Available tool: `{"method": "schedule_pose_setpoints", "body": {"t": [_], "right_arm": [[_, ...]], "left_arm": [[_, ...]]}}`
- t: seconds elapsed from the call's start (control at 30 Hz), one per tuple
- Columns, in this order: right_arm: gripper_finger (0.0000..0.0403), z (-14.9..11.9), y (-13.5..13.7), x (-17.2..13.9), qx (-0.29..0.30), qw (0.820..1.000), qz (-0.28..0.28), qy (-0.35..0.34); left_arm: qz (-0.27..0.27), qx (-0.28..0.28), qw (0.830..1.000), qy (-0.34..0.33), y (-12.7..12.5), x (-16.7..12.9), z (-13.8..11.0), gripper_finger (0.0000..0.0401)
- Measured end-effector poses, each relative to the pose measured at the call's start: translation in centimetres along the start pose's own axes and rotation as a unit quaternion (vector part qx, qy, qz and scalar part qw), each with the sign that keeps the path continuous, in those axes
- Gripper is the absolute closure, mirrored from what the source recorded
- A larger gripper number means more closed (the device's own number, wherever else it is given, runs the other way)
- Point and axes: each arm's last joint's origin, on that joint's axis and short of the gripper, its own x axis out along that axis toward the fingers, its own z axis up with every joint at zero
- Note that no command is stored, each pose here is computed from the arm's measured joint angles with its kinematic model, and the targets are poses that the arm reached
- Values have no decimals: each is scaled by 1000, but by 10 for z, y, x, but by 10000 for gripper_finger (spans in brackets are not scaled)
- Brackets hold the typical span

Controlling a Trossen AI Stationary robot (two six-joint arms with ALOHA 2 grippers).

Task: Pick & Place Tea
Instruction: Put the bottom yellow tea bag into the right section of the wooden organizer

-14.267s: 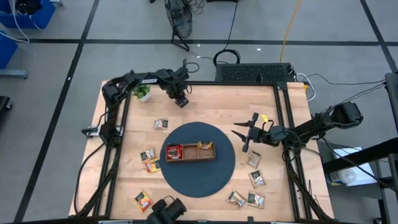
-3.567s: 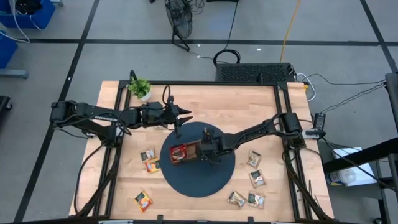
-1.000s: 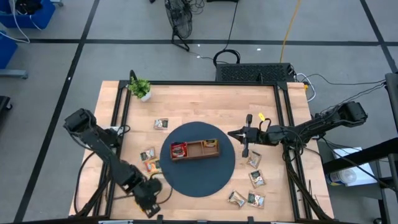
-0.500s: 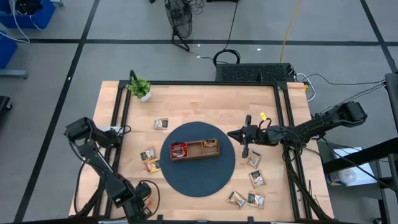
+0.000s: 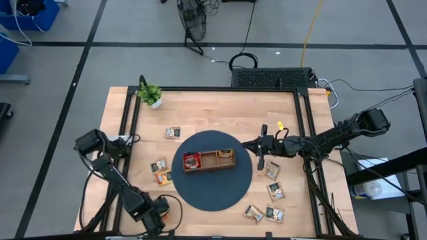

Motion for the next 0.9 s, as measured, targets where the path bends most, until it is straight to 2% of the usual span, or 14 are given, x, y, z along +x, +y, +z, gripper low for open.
{"method": "schedule_pose_setpoints", "body": {"t": [0.17, 0.33, 0.47, 0.57, 0.67, 0.77, 0.9], "right_arm": [[403, 0, 0, 0, -3, 1000, 0, 0], [403, 0, 0, 0, -4, 1000, 0, 0], [403, 0, 0, 0, -4, 1000, 0, 2], [403, 0, 0, 0, -4, 1000, 0, 2], [403, -1, 0, 0, -5, 1000, 0, 3], [403, -1, 0, 0, -5, 1000, 0, 3], [403, -1, 0, 0, -4, 1000, 0, 3]], "left_arm": [[16, 16, 1000, -20, 6, -3, 17, 382], [-1, 41, 999, -4, 8, -17, 26, 373], [25, 57, 997, -53, 16, -47, 23, 395], [9, 25, 993, -116, 17, -68, 22, 388], [-12, 14, 989, -148, 16, -75, 25, 349], [-73, 26, 983, -166, 5, -78, 35, 292], [-102, 3, 985, -137, 2, -72, 49, 213]]}}
